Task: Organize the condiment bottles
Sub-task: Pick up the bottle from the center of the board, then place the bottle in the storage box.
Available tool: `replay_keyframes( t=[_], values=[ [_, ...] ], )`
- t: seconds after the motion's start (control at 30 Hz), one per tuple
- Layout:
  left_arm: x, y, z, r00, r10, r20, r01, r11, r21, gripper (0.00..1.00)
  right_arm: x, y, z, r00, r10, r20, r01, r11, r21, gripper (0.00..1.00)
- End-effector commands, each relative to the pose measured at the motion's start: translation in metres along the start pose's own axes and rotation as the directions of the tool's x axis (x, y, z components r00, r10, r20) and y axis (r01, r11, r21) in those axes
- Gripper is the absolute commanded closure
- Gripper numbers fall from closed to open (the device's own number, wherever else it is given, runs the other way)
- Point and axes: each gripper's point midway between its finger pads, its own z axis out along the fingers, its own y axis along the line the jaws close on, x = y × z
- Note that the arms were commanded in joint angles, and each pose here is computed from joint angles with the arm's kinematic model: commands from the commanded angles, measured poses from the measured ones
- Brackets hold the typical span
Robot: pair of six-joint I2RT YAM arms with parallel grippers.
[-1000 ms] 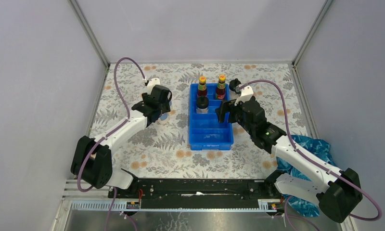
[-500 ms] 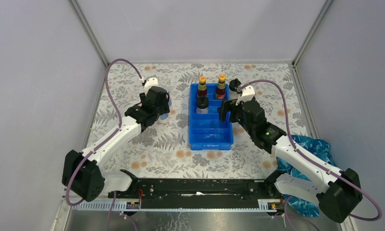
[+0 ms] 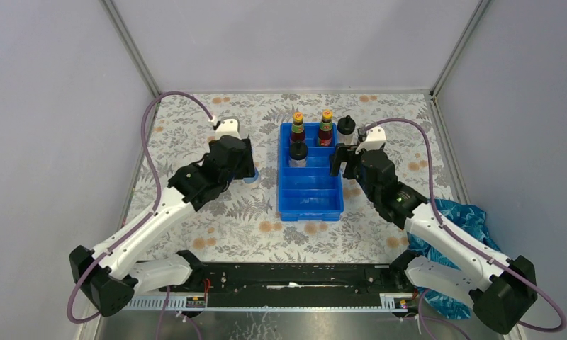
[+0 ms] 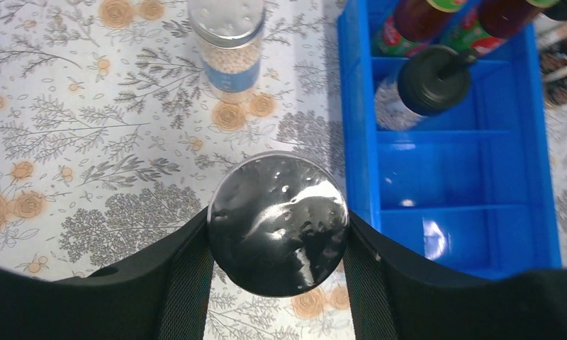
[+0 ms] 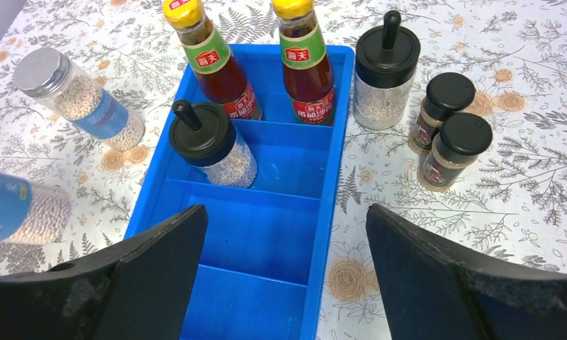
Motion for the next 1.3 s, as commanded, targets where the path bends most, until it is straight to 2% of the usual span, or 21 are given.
replay_keyframes(
  t=[0.0, 0.3, 0.7, 1.27],
  values=[
    [-0.022, -0.02, -0.031, 0.998, 0.003, 0.056, -0.008, 0.995, 0.097, 1.0, -0.016, -0.015, -0.008, 0.998, 0.035, 0.047, -0.038, 0.996, 0.077, 0.1],
    [-0.021, -0.056, -0.052, 0.992, 0.111, 0.056, -0.12, 0.968, 0.219, 1.0, -0.037, -0.042, -0.024, 0.989, 0.07, 0.131, -0.097, 0.972, 0.216, 0.11],
    [-0.016, -0.115, -0.051, 0.957, 0.283, 0.068, -0.29, 0.908, 0.303, 1.0, -0.037, -0.063, -0.029, 0.989, 0.077, 0.125, -0.113, 0.941, 0.318, 0.11],
    [-0.019, -0.156, -0.018, 0.94, 0.314, 0.136, -0.341, 0.891, 0.301, 1.0, -0.036, -0.071, -0.032, 0.989, 0.072, 0.13, -0.112, 0.937, 0.33, 0.11]
  ],
)
